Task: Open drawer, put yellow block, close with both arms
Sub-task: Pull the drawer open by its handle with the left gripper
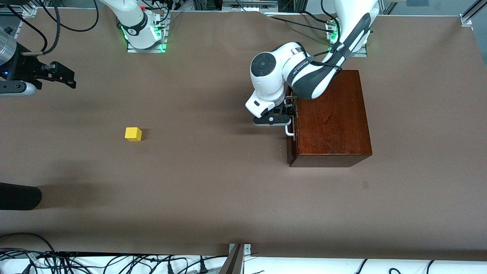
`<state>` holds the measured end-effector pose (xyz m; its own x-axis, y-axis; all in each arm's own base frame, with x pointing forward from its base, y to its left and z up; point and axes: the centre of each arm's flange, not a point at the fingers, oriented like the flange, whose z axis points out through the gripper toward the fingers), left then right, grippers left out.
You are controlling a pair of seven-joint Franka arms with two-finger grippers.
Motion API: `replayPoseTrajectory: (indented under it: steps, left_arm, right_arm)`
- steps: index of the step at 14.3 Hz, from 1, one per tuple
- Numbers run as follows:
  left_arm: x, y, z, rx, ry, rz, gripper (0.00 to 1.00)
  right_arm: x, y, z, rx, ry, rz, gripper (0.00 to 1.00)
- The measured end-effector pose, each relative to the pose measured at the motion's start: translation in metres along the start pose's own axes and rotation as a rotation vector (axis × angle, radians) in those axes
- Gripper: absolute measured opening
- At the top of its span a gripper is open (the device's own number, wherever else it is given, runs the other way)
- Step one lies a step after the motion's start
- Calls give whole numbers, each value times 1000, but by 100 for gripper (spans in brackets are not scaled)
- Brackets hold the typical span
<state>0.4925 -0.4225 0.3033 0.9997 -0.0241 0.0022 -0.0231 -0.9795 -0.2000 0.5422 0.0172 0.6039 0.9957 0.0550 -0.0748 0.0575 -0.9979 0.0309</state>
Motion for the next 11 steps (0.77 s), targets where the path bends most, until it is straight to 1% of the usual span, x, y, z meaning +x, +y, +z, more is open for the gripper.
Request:
replayPoseTrajectory:
  steps: [5,11]
  left_arm:
    - [3,-1,4,-2,2,-8,100]
    - [0,5,24,9,-29,-28,100]
  right_arm:
    - [0,0,0,0,0,0,100]
    - [0,0,0,0,0,0,100]
